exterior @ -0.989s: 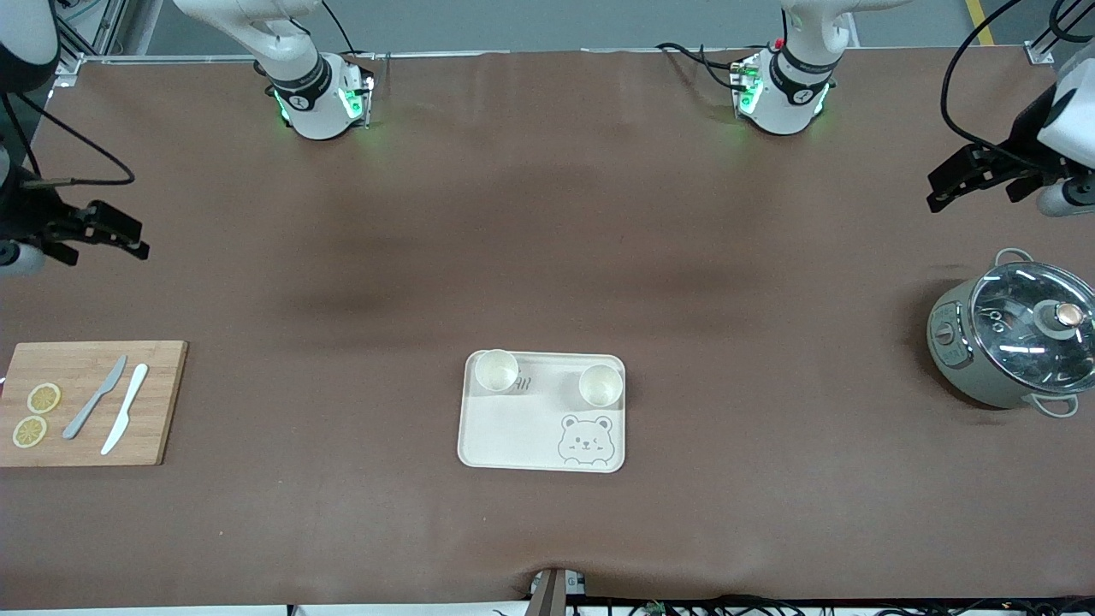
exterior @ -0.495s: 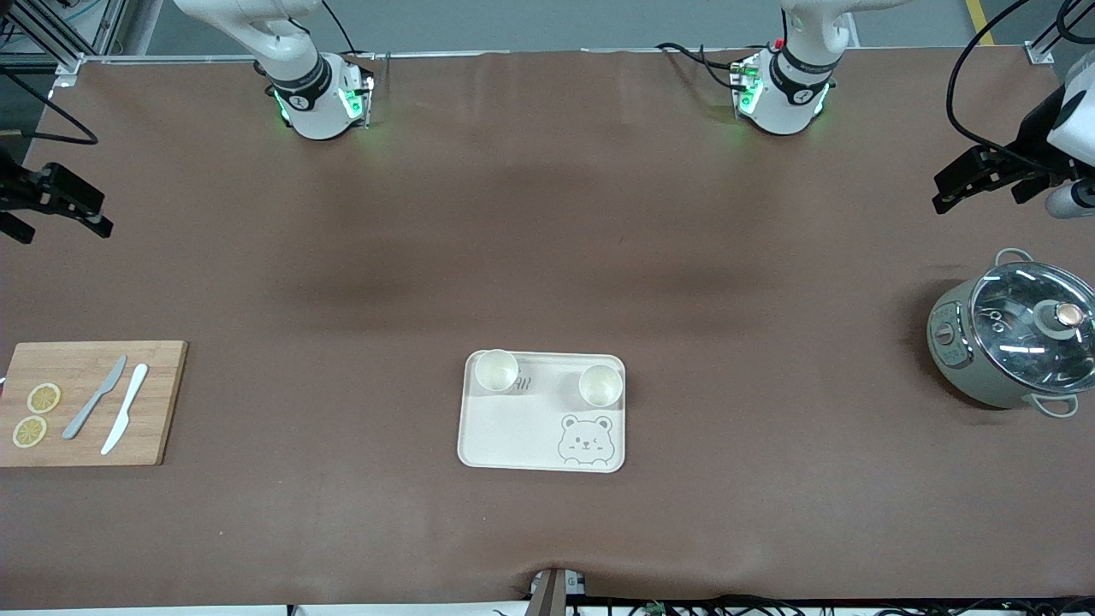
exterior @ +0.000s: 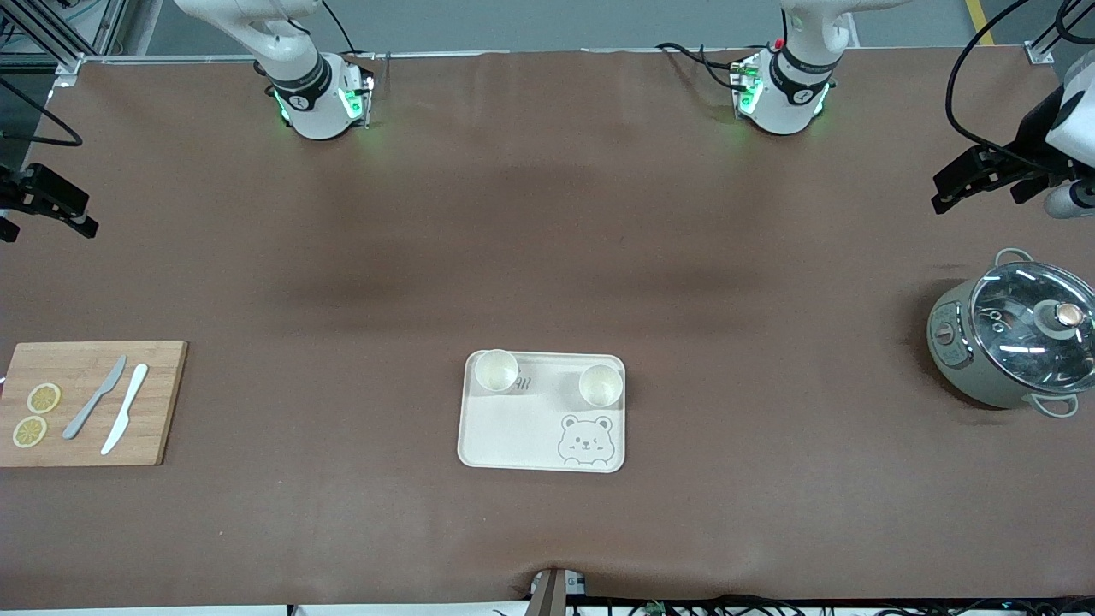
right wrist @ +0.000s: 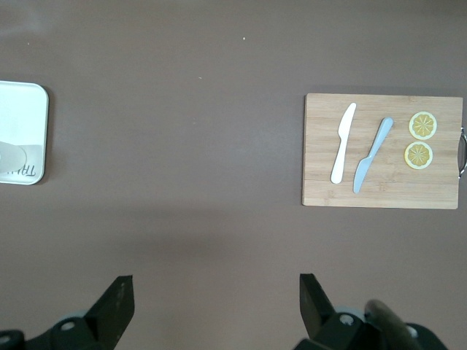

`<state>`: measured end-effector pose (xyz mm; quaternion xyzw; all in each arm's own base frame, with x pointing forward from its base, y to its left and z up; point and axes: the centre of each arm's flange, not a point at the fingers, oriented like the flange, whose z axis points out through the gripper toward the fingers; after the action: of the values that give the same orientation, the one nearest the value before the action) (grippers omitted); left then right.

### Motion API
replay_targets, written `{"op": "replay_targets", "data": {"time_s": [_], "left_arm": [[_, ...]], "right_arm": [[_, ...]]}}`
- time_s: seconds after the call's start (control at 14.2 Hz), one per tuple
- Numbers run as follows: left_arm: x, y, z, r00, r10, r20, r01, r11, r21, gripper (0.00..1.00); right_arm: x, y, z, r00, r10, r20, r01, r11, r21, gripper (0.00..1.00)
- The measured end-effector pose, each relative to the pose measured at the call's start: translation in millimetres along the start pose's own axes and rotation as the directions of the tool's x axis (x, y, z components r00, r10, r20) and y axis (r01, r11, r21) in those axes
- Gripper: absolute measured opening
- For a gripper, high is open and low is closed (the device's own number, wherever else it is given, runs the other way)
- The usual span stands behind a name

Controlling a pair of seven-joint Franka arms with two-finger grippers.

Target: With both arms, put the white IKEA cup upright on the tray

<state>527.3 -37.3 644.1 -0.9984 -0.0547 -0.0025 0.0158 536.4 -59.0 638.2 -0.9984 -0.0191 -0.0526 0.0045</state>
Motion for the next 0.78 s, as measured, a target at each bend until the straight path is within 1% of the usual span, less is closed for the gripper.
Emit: {"op": "replay_targets", "data": {"time_s": [0.14, 0.28, 0.35, 0.78], "left_arm": [[2.0, 1.2, 1.9, 1.0, 0.002, 0.003, -0.002, 1.0, 0.0, 1.0], [5.1, 2.8, 1.9, 1.0, 0.005, 0.001, -0.005, 1.0, -0.002, 1.0], [6.2, 5.0, 1.9, 1.0, 0.009, 0.001, -0.009, 1.0, -0.003, 1.0], [6.8, 12.3, -1.6, 1.0, 0.023, -0.007, -0.023, 1.0, -0.005, 1.0]], "right_arm": [[-1.2, 4.9, -0.6, 1.0, 0.009, 0.003, -0.009, 1.0, -0.001, 1.0], [-5.5, 9.2, 2.0, 0.999, 0.018, 0.036, -0.018, 1.0, 0.003, 1.0], [-6.4, 9.8, 2.6, 0.999, 0.02, 0.044, -0.02, 1.0, 0.003, 1.0], [-6.0, 8.2, -4.8, 0.999, 0.017, 0.035, -0.017, 1.0, 0.002, 1.0]]}}
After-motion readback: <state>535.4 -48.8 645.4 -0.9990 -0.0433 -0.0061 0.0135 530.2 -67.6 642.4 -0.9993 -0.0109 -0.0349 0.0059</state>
